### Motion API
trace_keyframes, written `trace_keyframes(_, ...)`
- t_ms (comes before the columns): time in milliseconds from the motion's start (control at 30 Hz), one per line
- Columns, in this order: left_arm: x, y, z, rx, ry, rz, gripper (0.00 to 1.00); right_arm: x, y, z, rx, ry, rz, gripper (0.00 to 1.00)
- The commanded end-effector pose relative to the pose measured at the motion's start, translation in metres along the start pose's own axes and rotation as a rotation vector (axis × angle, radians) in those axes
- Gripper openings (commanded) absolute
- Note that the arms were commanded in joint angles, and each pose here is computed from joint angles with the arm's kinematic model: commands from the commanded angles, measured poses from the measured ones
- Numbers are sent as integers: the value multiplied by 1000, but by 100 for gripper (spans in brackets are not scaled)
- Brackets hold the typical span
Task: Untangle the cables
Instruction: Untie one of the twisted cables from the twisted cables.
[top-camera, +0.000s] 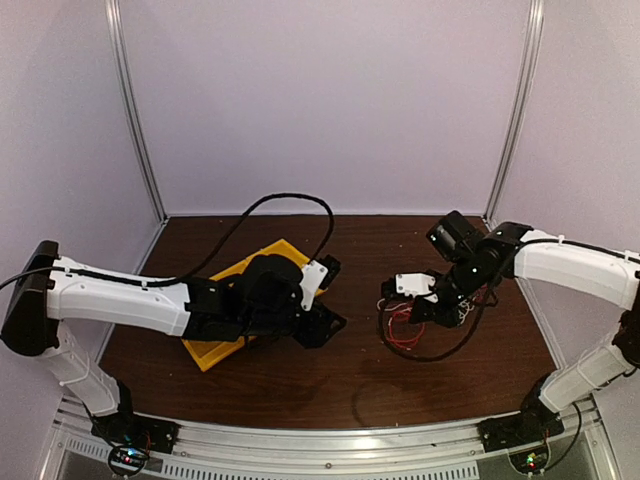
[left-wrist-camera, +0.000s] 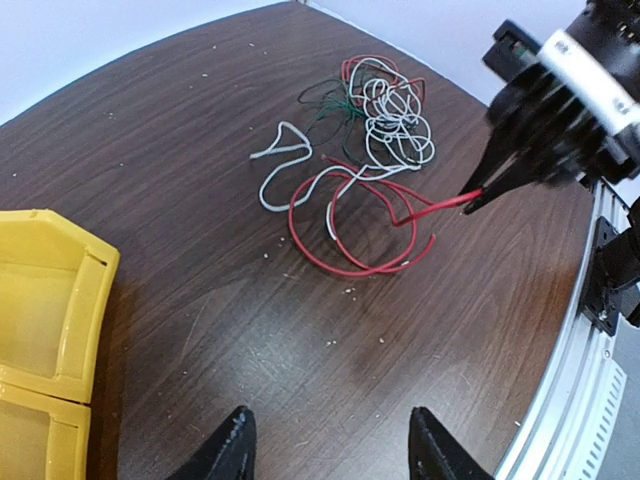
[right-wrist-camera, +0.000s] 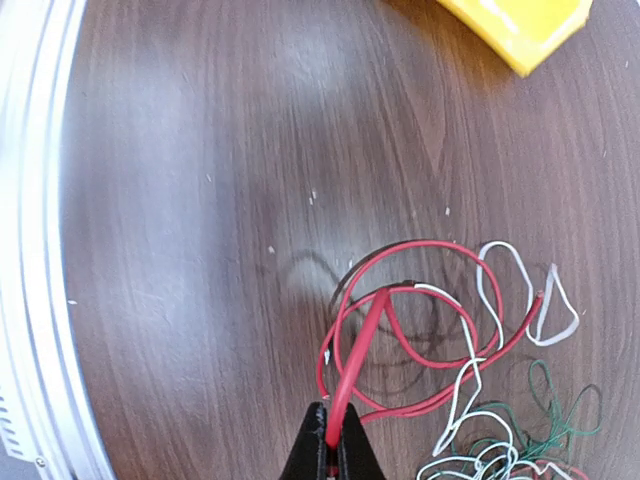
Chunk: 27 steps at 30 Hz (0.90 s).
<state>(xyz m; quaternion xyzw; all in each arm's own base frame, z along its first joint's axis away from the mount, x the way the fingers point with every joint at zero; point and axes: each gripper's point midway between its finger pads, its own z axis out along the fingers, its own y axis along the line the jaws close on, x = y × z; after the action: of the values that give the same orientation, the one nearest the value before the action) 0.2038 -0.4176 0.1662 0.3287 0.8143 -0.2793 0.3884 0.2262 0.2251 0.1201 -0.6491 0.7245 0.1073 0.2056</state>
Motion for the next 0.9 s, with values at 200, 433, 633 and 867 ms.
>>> trace_keyframes(200, -22, 1, -29, 20, -148, 63, 53, -80, 22, -81, -167, -224, -79, 0)
trace_keyframes(433, -25, -14, -31, 124, -248, 105, 55, -104, 22, -116, -161, -302, -108, 0)
trace_keyframes(633, -10, -16, 15, 110, -185, 122, 57, -103, 25, -128, -135, -318, -104, 0)
trace_keyframes(867, -4, -25, 74, 133, -226, 135, 59, -103, 17, -155, -43, -345, -94, 0)
